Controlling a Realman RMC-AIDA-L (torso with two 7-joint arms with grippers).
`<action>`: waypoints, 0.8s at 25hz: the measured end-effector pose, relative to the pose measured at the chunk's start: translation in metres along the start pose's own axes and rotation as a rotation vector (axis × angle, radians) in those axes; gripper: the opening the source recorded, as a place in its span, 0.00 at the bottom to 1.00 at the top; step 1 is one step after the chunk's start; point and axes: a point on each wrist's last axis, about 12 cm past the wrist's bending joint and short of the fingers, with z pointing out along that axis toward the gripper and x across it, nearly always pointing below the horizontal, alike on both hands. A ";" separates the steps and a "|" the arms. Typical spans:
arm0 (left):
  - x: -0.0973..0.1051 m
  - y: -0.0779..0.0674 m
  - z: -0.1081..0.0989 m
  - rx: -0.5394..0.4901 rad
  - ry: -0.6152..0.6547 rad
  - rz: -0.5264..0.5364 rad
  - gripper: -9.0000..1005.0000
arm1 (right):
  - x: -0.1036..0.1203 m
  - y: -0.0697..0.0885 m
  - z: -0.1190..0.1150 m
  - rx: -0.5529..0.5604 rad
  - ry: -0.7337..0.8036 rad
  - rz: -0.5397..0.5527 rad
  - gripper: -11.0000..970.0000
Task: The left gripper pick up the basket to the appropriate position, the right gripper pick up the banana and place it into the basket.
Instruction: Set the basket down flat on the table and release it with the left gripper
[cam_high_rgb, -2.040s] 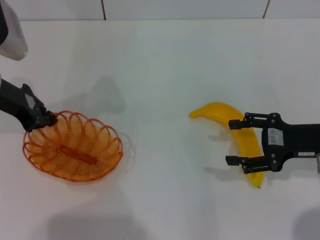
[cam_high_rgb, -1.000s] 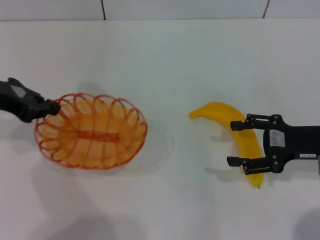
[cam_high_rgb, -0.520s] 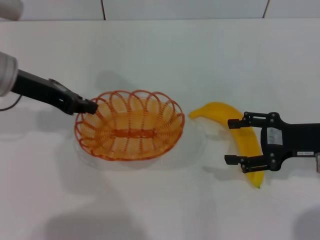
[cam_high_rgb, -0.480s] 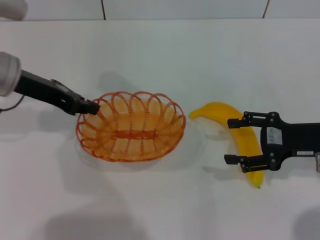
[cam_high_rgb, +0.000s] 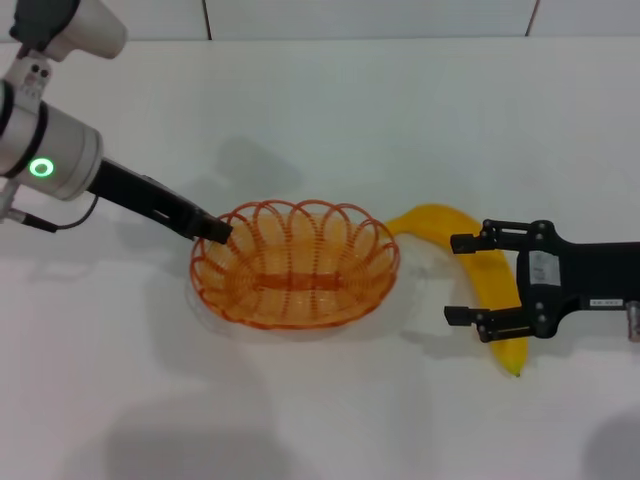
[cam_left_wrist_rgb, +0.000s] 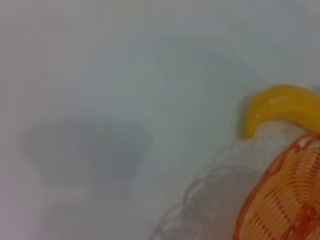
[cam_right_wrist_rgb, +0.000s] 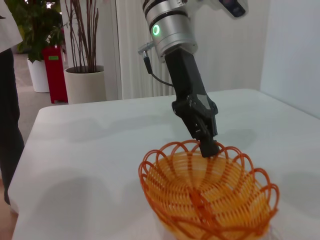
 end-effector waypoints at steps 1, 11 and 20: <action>-0.001 -0.001 0.002 0.008 0.005 -0.002 0.05 | 0.000 0.000 0.000 -0.001 0.000 -0.002 0.88; -0.005 -0.002 0.015 0.003 0.025 -0.022 0.05 | -0.002 -0.001 0.003 -0.009 -0.001 -0.008 0.88; -0.003 0.002 0.015 -0.028 0.048 -0.030 0.05 | -0.003 -0.002 0.002 -0.008 -0.002 -0.009 0.88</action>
